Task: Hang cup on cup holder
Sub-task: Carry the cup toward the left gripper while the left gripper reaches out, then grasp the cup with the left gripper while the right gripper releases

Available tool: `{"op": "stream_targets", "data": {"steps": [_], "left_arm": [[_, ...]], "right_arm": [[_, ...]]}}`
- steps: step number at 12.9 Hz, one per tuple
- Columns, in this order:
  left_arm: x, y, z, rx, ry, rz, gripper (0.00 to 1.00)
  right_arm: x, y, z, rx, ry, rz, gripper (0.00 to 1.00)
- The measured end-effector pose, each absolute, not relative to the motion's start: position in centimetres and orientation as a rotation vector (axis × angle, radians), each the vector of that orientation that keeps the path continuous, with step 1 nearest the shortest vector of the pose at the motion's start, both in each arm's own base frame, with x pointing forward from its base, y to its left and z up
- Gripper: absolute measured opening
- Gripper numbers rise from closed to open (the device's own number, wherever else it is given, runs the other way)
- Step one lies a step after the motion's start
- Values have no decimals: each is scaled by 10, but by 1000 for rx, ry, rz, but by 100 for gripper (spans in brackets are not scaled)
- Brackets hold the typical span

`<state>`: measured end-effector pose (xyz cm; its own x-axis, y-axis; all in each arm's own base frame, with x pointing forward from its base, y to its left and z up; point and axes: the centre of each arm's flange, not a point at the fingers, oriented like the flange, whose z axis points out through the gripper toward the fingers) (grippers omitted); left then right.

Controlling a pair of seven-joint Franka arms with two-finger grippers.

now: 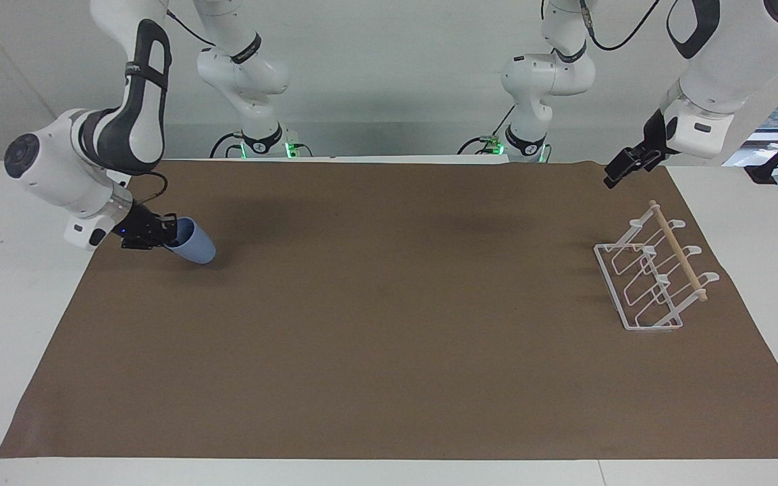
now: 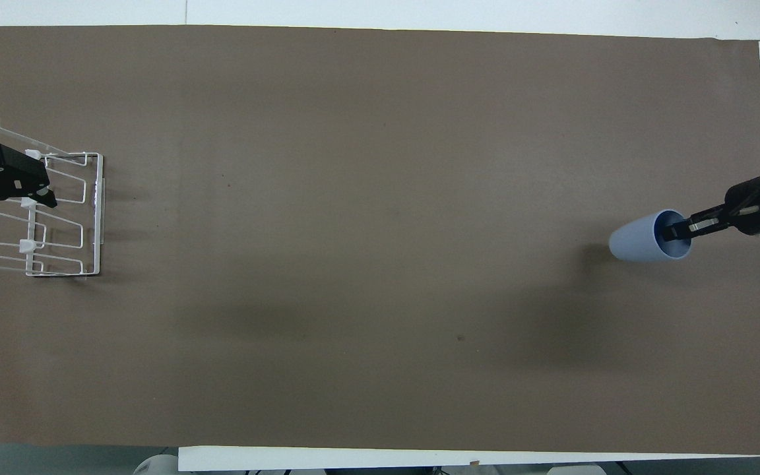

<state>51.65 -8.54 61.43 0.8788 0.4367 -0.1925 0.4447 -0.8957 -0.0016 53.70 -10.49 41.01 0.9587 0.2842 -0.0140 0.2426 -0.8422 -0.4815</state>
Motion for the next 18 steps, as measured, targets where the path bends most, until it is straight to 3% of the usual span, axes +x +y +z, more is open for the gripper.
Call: {"op": "stream_targets", "data": {"steps": [3, 7, 10, 13, 18], "left_arm": [[510, -123, 621, 2697, 1144, -439, 100], [510, -170, 634, 2323, 1615, -534, 100], [502, -238, 636, 2169, 1698, -513, 100], [481, -307, 608, 2086, 1734, -501, 100], [464, -343, 575, 2006, 1842, -593, 100]], "right_arm": [[545, -44, 433, -2303, -304, 55, 5], [545, 41, 455, -2142, -209, 154, 5], [546, 112, 462, -2101, -156, 182, 5], [542, 191, 466, -2085, -74, 172, 5], [524, 267, 468, -2060, -24, 148, 5]]}}
